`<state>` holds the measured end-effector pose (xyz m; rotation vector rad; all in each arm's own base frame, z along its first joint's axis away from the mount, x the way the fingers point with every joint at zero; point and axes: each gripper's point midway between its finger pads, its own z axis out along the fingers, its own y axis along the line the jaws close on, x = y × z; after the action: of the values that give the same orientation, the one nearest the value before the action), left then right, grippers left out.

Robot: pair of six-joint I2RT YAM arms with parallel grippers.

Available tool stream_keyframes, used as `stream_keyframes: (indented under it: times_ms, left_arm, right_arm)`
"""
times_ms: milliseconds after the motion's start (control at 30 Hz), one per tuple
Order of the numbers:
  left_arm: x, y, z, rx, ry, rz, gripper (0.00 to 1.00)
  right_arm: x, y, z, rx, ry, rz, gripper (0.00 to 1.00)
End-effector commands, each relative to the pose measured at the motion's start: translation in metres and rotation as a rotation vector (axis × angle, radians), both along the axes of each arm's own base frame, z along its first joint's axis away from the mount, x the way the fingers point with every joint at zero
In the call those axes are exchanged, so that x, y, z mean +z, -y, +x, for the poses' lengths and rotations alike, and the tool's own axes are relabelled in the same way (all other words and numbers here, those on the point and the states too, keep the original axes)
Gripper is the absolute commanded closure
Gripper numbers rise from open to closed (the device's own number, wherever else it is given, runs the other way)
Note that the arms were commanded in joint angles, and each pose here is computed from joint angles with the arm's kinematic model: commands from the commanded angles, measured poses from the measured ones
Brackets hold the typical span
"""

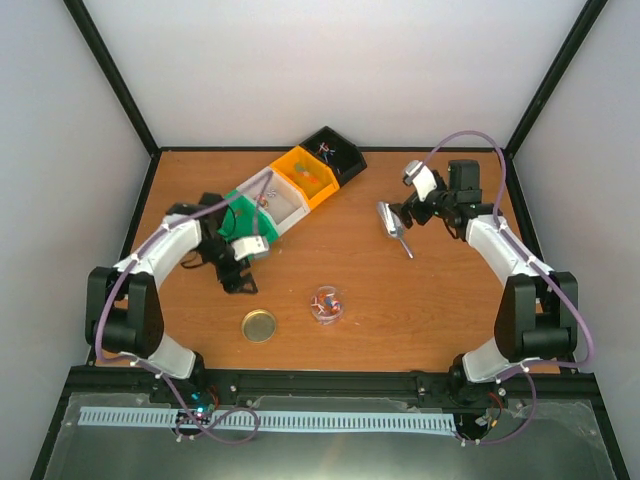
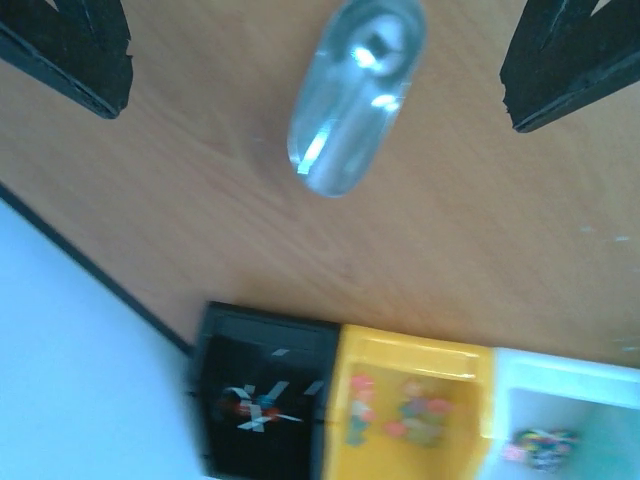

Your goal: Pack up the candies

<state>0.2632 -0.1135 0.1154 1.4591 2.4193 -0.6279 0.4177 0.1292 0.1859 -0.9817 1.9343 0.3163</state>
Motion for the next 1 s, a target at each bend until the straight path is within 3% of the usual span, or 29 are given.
stream_keyframes:
  times_ms: [0, 167, 433, 767, 900, 967]
  left_arm:
    - [-0.026, 0.002, -0.02, -0.188, 0.102, 0.082, 0.11]
    - [-0.056, 0.009, -0.044, -0.285, 0.072, 0.141, 0.22]
    - [-0.082, 0.023, -0.05, -0.295, 0.081, 0.186, 0.28]
    - [-0.102, 0.023, -0.02, -0.261, 0.252, 0.312, 0.54]
    - [-0.099, 0.025, -0.013, -0.232, 0.238, 0.315, 0.69]
    - [-0.096, 0.029, -0.01, -0.198, 0.206, 0.306, 0.79]
  right_arm:
    - [0.025, 0.043, 0.038, -0.206, 0.133, -0.068, 0.0]
    - [0.034, 0.055, 0.045, -0.235, 0.118, -0.044, 0.0]
    - [0.027, 0.041, 0.033, -0.167, -0.02, 0.053, 0.0]
    - [0.025, 0.045, 0.024, -0.179, 0.032, 0.052, 0.0]
    - [0.026, 0.033, 0.01, -0.079, 0.055, 0.055, 0.0]
    - [0.022, 0.024, 0.002, 0.006, -0.006, 0.057, 0.0]
